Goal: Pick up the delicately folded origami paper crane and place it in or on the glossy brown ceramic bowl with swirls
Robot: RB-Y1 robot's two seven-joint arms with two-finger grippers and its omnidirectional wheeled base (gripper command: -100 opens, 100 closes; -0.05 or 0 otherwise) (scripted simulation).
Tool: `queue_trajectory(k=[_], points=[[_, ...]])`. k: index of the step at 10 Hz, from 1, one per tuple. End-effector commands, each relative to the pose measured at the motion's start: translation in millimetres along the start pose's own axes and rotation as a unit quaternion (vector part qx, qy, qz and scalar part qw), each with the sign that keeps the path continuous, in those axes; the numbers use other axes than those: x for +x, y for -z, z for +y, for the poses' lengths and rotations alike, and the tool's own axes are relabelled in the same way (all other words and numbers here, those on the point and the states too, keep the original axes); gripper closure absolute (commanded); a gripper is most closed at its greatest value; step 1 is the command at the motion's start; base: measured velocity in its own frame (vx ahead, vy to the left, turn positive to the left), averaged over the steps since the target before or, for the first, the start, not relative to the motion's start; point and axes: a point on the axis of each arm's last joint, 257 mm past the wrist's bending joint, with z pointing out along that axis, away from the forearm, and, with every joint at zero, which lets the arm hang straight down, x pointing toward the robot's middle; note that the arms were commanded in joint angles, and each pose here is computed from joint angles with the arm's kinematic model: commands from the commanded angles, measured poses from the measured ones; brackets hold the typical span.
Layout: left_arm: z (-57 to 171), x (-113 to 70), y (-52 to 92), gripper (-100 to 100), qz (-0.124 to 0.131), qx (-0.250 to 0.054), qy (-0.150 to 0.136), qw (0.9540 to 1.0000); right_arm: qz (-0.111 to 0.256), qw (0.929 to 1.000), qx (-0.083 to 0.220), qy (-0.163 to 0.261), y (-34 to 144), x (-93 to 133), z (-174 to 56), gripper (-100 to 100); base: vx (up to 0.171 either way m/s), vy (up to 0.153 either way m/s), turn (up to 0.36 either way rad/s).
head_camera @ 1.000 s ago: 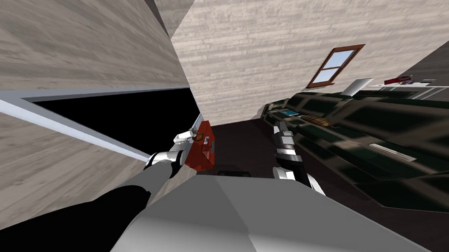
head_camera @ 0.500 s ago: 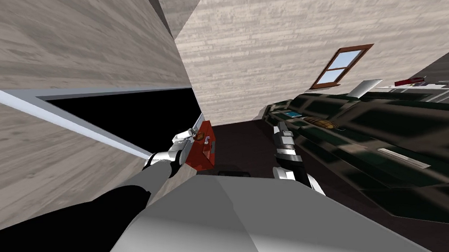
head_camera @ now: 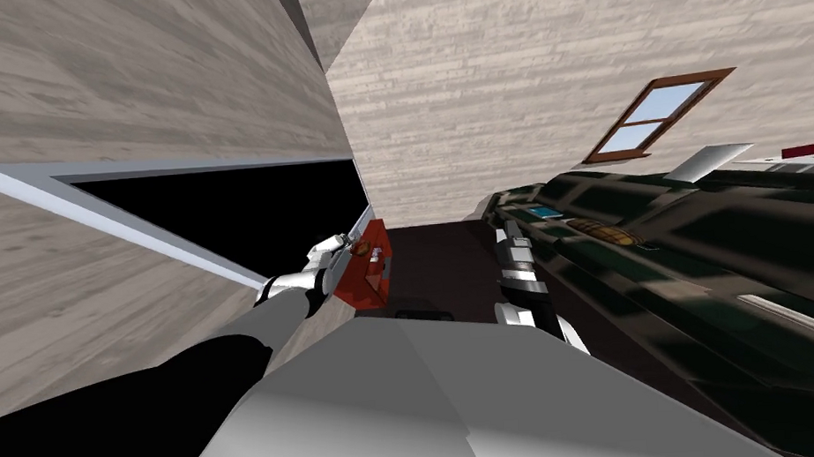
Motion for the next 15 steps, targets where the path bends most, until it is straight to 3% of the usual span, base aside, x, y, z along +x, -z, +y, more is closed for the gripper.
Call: queue_trajectory(k=[1, 2, 5, 6, 10, 11, 13, 14, 15], points=[[0, -1.6, 1.6, -100, 0.001, -0.004, -0.022, 0.9997, 0.000, 1.0000, 0.000, 0.000, 0.0, 0, 0, 0, 0.059, -0.042, -0.019], [-1, -10.6, 5.2, -100, 0.006, -0.019, 0.007, 0.9998, 0.000, 1.0000, 0.000, 0.000, -0.1, 0, 0, 0, 0.114, -0.086, 0.211], [-2, -11.3, 5.5, -100, 0.007, -0.017, -0.032, 0.9993, 0.000, 1.0000, 0.000, 0.000, -0.1, 0, 0, 0, 0.057, -0.046, 0.048], [-4, -17.8, 9.8, -100, 0.016, -0.030, -0.003, 0.9994, 0.000, 1.0000, 0.000, 0.000, -0.1, 0, 0, 0, 0.091, -0.059, 0.271], [-4, -18.3, 10.0, -100, 0.018, -0.029, -0.043, 0.9985, 0.000, 1.0000, 0.000, 0.000, -0.1, 0, 0, 0, 0.043, -0.048, 0.030], [-7, -22.2, 14.8, -100, 0.032, -0.040, -0.018, 0.9986, 0.000, 1.0000, 0.000, 0.000, -0.1, 0, 0, 0, 0.084, -0.076, 0.263], [-7, -22.5, 14.9, -100, 0.033, -0.038, -0.052, 0.9974, 0.000, 1.0000, 0.000, 0.000, 0.0, 0, 0, 0, 0.083, -0.101, 0.093], [-10, -23.9, 20.2, -100, 0.050, -0.046, -0.024, 0.9974, 0.000, 1.0000, 0.000, 0.000, -0.1, 0, 0, 0, 0.100, -0.104, 0.260], [-11, -24.3, 20.5, -100, 0.052, -0.044, -0.033, 0.9971, 0.000, 1.0000, 0.000, 0.000, 0.0, 0, 0, 0, 0.098, -0.123, 0.166]])
